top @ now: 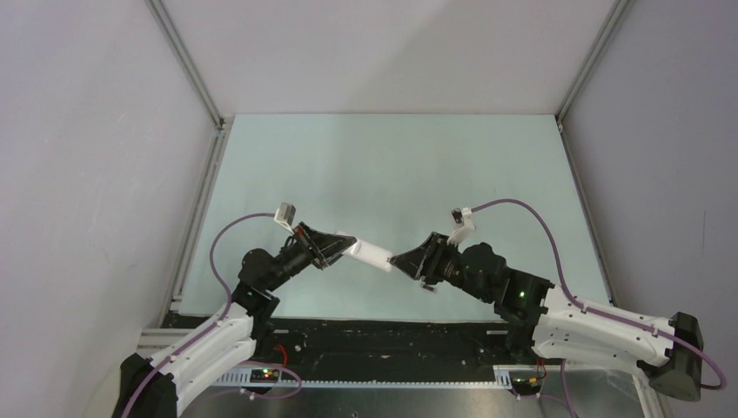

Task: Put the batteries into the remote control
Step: Adjust the remote control.

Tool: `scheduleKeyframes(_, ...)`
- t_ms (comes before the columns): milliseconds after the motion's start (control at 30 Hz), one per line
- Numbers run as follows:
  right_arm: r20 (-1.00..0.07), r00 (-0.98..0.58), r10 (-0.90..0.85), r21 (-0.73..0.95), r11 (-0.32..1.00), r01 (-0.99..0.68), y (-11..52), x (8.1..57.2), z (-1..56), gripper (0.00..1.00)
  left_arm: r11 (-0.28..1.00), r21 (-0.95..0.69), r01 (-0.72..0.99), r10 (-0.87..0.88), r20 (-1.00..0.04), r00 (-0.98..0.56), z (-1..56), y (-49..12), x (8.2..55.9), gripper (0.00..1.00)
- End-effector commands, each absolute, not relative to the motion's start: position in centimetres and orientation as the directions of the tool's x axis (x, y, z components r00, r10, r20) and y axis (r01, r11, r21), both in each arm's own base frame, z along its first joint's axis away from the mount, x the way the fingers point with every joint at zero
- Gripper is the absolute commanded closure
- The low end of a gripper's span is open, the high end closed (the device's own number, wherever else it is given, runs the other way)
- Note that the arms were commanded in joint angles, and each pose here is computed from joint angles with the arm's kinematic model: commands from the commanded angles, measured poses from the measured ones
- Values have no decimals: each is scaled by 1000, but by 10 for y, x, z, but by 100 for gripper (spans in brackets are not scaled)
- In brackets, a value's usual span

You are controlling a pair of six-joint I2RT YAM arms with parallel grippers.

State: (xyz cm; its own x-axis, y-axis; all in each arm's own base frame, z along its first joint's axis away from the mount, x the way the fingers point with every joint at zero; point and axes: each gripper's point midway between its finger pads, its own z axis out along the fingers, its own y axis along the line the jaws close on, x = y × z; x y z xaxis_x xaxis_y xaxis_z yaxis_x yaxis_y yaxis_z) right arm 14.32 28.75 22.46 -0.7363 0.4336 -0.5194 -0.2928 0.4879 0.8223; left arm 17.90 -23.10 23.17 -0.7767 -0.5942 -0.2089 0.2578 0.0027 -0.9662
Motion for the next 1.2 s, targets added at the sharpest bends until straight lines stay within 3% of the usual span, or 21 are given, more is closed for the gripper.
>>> scheduleKeyframes(0,-510,-712,483,842,452,-296,290,151,238,56,-55,-944,325,-607,-227,-762,259,-229,176,100)
scheduleKeyframes(767,-503,-725,471,849,429,-309,302,151,239,54,-59,-946,320,-606,-221,-764,258,-229,175,100)
scheduleKeyframes(1000,-507,-722,471,850,414,-326,304,151,243,38,-54,-948,313,-607,-218,-765,255,-229,176,100)
scheduleKeyframes(1167,-511,-715,477,849,409,-334,301,151,248,35,-54,-948,315,-606,-219,-765,255,-229,175,100)
